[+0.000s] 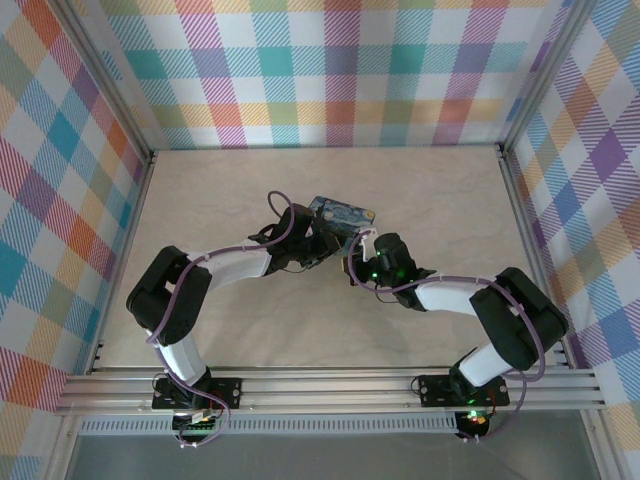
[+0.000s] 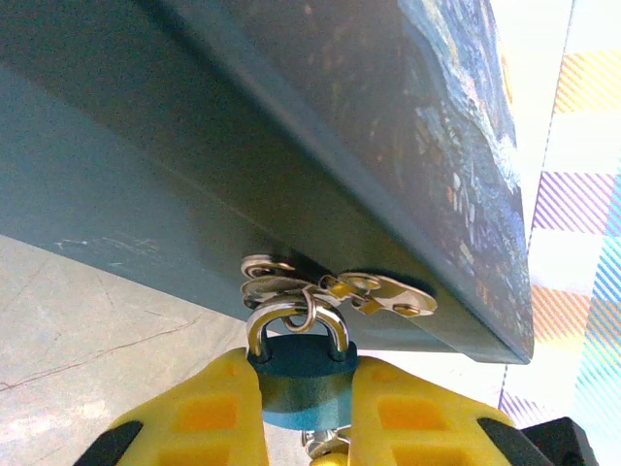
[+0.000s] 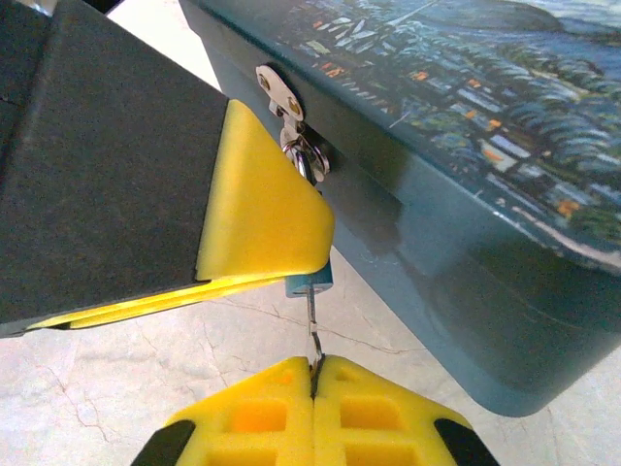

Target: Unlock the padlock with the key

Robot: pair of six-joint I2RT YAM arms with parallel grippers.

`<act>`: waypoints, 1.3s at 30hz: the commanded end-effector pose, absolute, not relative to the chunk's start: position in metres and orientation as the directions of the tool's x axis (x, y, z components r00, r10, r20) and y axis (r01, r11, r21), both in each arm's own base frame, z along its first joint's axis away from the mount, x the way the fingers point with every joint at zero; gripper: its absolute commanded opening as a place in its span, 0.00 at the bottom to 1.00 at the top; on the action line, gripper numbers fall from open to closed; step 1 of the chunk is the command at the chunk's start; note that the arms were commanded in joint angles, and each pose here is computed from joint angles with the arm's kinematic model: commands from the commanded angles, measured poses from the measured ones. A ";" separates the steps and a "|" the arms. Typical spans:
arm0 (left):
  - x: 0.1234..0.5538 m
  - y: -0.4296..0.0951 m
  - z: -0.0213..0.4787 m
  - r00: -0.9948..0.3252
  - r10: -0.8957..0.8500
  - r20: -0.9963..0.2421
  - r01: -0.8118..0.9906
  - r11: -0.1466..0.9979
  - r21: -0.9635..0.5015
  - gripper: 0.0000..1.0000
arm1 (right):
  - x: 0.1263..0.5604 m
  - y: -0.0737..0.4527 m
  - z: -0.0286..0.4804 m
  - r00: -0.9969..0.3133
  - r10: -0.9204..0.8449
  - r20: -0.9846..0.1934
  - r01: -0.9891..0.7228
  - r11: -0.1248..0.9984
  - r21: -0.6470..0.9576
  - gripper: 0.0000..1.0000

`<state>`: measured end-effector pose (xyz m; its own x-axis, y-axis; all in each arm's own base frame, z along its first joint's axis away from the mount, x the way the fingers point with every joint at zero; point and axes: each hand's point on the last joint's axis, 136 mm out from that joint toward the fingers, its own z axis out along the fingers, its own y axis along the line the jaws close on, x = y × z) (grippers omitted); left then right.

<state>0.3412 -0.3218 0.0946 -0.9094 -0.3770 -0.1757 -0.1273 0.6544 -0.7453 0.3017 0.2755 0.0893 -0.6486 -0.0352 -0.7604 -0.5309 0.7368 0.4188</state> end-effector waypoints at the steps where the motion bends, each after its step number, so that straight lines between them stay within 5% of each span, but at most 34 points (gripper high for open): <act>1: 0.319 -0.349 0.095 -0.946 -0.302 -0.121 -0.098 0.619 -0.780 0.14 | 0.296 0.324 0.199 -0.439 0.124 -0.890 -0.752 0.492 0.439 0.00; 39: 0.312 -0.376 0.091 -0.961 -0.273 -0.036 -0.126 0.553 -0.823 0.13 | 0.350 0.310 0.205 -0.370 0.178 -0.912 -0.705 0.586 0.400 0.00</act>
<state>0.3592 -0.3337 0.0917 -0.8825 -0.4482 -0.1423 -0.1676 0.5826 -0.7953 0.3299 0.2699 0.0866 -0.6421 0.0083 -0.7666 -0.4909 0.7636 0.4194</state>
